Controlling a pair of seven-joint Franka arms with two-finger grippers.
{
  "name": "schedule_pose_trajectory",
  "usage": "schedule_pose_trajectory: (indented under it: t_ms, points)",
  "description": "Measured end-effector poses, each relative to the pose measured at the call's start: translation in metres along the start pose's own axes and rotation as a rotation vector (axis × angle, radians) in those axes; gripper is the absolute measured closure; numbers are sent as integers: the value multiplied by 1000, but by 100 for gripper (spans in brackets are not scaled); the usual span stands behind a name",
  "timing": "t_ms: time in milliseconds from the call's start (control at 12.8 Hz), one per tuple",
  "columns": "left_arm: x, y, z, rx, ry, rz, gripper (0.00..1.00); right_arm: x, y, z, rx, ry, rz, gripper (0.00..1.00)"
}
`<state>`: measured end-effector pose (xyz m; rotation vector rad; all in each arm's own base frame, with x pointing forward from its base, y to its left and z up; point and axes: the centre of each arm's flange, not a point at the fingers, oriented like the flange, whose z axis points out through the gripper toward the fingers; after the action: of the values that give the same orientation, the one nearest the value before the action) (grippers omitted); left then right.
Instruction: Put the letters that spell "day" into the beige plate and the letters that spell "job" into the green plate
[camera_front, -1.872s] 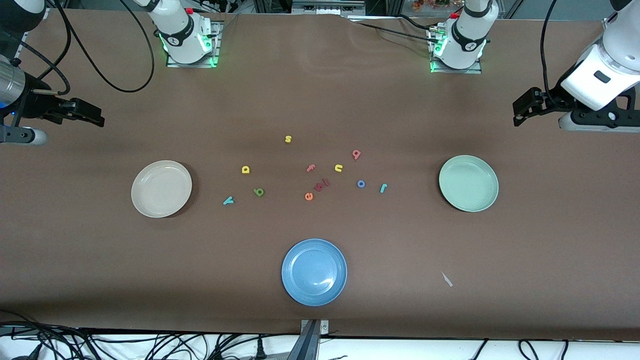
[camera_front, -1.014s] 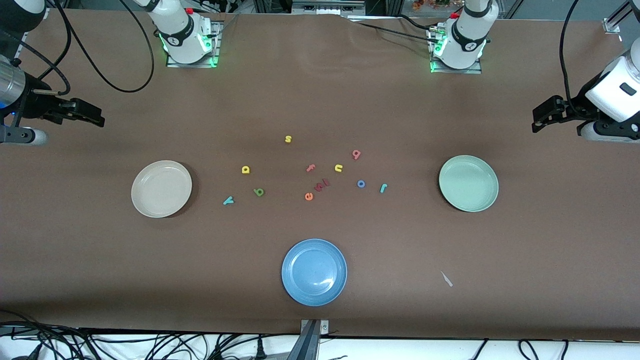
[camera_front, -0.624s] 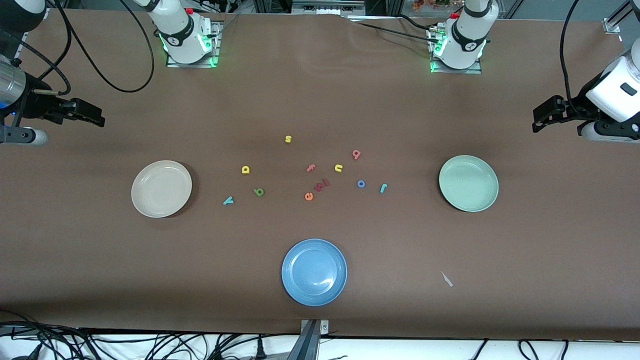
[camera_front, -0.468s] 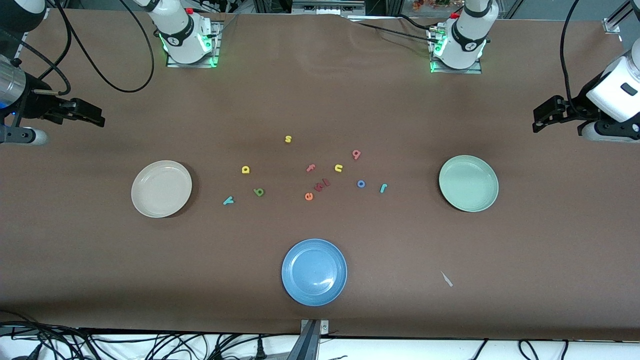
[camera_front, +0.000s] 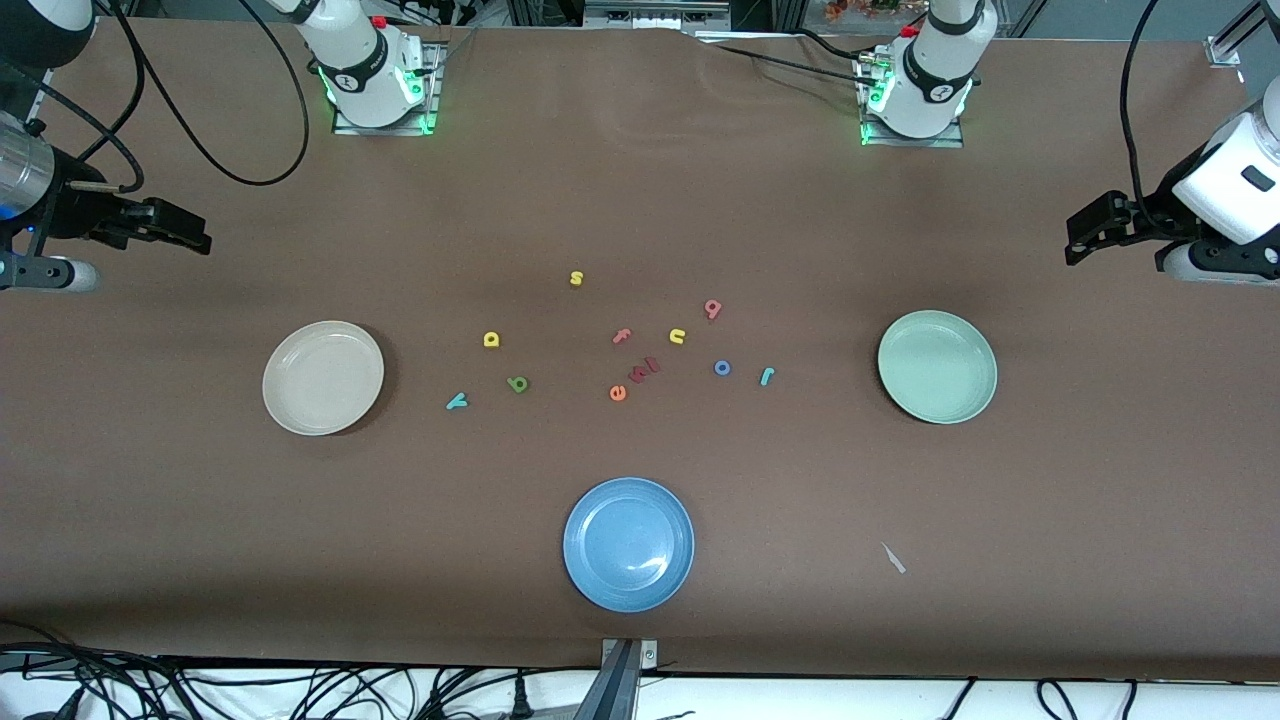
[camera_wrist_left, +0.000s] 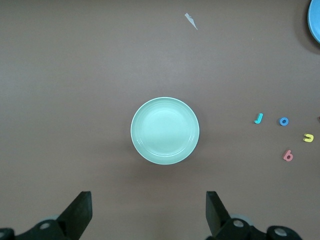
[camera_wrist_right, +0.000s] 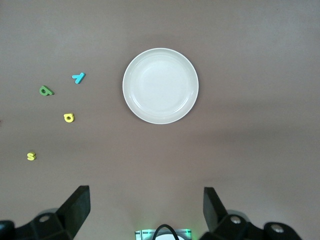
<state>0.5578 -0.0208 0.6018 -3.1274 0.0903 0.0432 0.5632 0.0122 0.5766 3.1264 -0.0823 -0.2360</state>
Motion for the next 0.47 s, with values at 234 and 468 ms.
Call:
schedule_pose_trajectory:
  t_ms: [234,468]
  points:
    - [0,0,0,0,0,0,0,-1,-2,1,-1,-9,-4,0]
    - [0,0,0,0,0,0,0,-2,-2,2,-2,-16,-4,0]
